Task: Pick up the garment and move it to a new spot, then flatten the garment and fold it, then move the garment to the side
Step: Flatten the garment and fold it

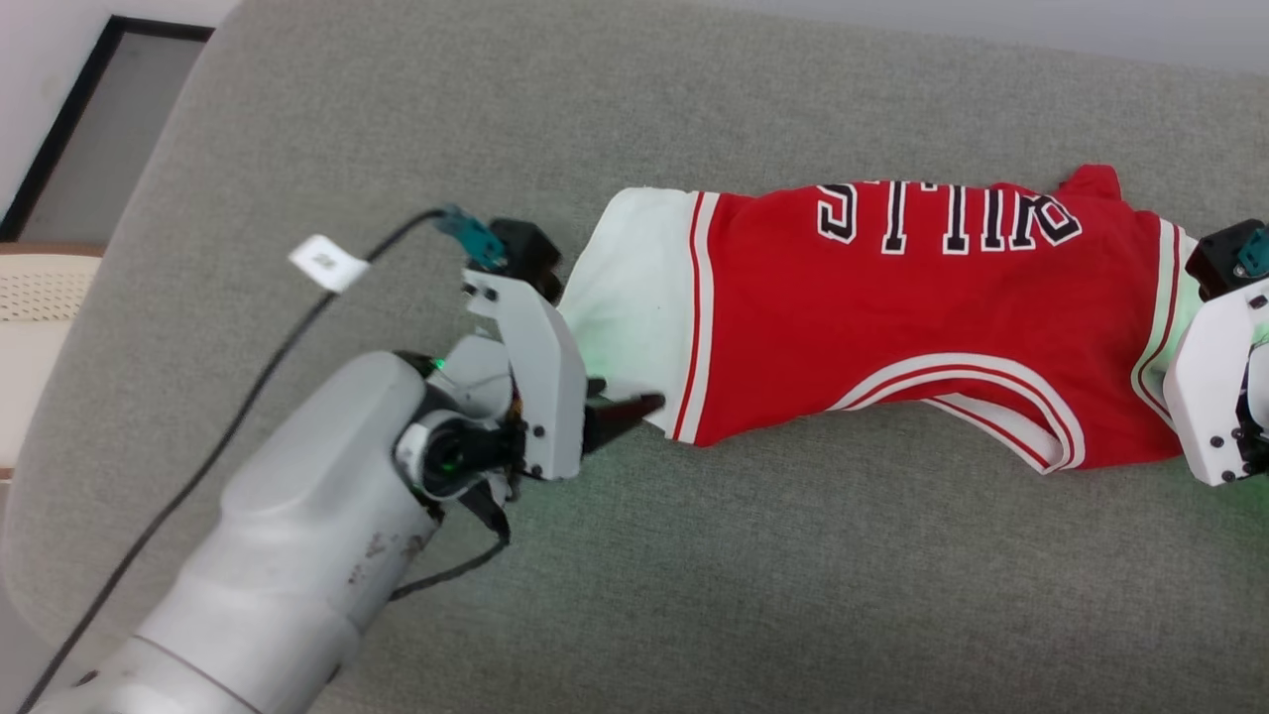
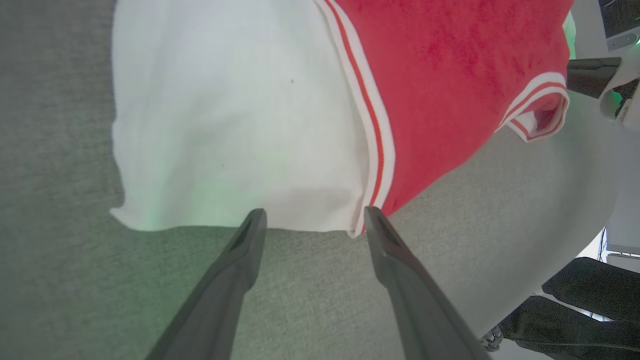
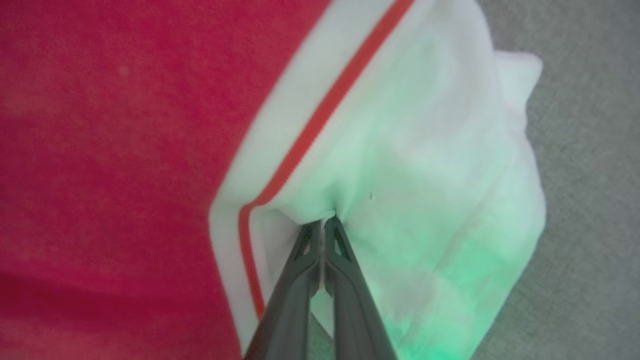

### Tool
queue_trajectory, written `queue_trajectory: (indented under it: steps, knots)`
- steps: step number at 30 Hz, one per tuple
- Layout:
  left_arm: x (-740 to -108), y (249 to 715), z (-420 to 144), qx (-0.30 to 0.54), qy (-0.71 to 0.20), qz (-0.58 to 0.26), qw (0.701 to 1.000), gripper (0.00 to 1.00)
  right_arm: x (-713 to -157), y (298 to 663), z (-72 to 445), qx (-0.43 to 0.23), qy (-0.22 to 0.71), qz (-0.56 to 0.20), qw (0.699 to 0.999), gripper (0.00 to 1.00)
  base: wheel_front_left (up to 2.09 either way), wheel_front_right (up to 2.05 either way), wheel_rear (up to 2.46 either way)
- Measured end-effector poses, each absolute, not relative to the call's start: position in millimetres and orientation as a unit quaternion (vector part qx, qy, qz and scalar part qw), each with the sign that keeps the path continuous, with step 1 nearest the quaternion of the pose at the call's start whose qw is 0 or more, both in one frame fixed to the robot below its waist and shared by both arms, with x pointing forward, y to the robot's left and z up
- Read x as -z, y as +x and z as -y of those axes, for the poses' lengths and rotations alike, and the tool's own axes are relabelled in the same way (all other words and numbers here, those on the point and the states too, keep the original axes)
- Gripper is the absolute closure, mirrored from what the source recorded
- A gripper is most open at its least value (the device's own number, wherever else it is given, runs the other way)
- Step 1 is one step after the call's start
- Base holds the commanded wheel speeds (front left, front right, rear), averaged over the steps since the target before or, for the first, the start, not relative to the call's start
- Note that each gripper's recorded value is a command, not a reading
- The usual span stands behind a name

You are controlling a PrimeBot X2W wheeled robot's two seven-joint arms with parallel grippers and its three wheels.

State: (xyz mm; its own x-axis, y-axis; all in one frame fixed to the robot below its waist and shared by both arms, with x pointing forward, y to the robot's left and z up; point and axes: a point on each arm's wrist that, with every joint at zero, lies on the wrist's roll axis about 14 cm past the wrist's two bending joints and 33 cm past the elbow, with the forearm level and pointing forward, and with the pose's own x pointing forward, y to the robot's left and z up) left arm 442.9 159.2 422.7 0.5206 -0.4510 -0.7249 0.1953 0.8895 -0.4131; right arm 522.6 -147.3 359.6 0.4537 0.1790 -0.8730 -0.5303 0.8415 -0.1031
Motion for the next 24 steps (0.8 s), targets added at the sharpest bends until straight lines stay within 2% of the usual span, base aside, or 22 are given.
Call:
queue_trajectory:
  steps: [6,17,18,20,24]
  knots:
    - [-399,435,-151,0.187,-0.135,-0.493,0.839,0.0,-357,527,147,-0.216,-0.186,-0.476,0.832,1.0,0.0,0.0,0.0]
    - [-387,442,-124,0.206,-0.154,-0.507,0.822,0.0,-353,534,146,-0.218,-0.188,-0.474,0.832,1.0,0.0,0.0,0.0]
    - [-386,442,-123,0.207,-0.153,-0.507,0.822,0.26,-352,534,146,-0.218,-0.187,-0.473,0.833,1.0,0.0,0.0,0.0]
    - [-384,443,-120,0.21,-0.153,-0.507,0.822,1.0,-352,535,146,-0.218,-0.187,-0.472,0.834,1.0,0.0,0.0,0.0]
    - [-385,443,-112,0.218,-0.158,-0.501,0.822,1.0,-355,536,145,-0.218,-0.179,-0.463,0.84,1.0,0.0,0.0,0.0]
